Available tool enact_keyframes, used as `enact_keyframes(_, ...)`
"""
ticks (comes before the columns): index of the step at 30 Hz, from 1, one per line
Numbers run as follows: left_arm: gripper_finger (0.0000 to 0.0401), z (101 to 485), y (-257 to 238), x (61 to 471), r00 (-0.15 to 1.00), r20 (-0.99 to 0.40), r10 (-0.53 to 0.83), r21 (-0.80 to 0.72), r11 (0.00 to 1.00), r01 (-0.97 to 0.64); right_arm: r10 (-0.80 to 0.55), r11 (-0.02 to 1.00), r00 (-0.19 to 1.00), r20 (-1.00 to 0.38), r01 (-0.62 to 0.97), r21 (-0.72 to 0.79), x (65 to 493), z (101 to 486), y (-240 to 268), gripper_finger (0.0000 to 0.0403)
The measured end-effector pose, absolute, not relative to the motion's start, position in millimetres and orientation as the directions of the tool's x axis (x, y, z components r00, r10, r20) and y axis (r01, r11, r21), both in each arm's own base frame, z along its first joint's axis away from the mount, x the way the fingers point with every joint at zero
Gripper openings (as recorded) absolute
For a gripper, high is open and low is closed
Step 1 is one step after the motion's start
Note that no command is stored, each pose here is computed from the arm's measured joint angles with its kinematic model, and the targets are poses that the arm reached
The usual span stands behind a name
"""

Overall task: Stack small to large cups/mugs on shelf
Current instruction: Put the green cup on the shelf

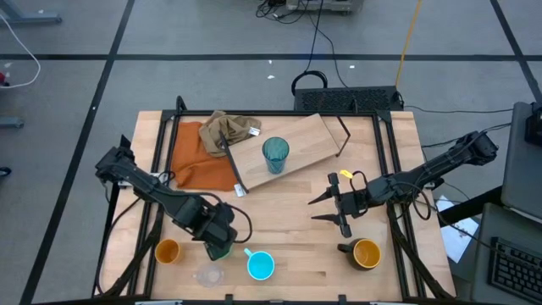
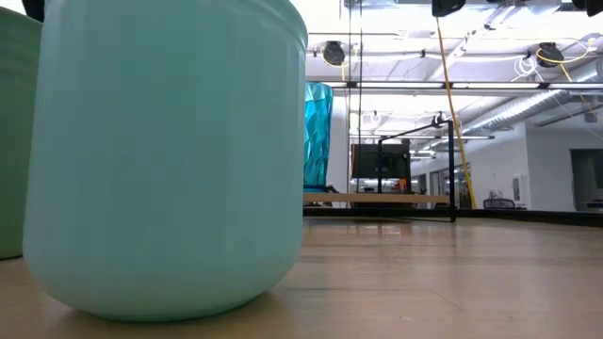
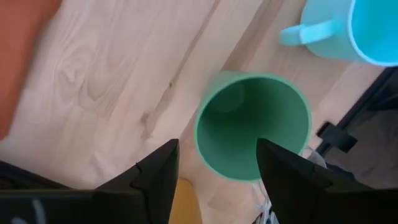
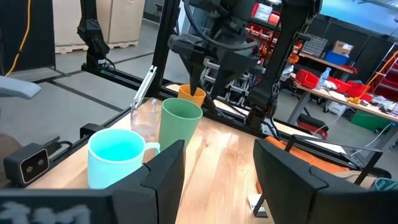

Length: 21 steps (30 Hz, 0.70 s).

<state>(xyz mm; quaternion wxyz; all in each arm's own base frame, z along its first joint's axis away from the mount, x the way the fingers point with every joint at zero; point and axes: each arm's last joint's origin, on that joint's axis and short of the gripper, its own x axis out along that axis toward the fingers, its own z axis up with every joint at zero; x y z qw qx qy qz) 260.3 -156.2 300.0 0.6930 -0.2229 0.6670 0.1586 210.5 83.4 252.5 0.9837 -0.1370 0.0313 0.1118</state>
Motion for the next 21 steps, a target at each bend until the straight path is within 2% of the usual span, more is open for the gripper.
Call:
enact_keyframes(4,0.0214,295.5,-159.9,257.5,0.055,-0.996,-0.065,-0.084,0.852,-0.518,0.211,0.937,0.973,-0.093,-0.229,-0.264,210.5,252.5,83.4,0.0183)
enact_keyframes(9,0.0214,273.3,-156.8,250.1,-0.02,-0.999,-0.045,-0.026,0.837,-0.547,0.212,0.937,0.973,-0.093,-0.229,-0.262,210.5,252.5,83.4,0.0183)
enact_keyframes(13,0.0214,260.9,-159.9,250.0,-0.038,-0.994,-0.104,-0.068,0.844,-0.533,0.212,0.938,0.973,-0.089,-0.228,-0.262,210.5,252.8,83.4,0.0183)
enact_keyframes(21,0.0214,260.7,-162.1,255.4,0.03,-0.993,-0.114,-0.114,0.855,-0.506,0.212,0.939,0.974,-0.083,-0.227,-0.261,210.6,253.4,83.4,0.0183)
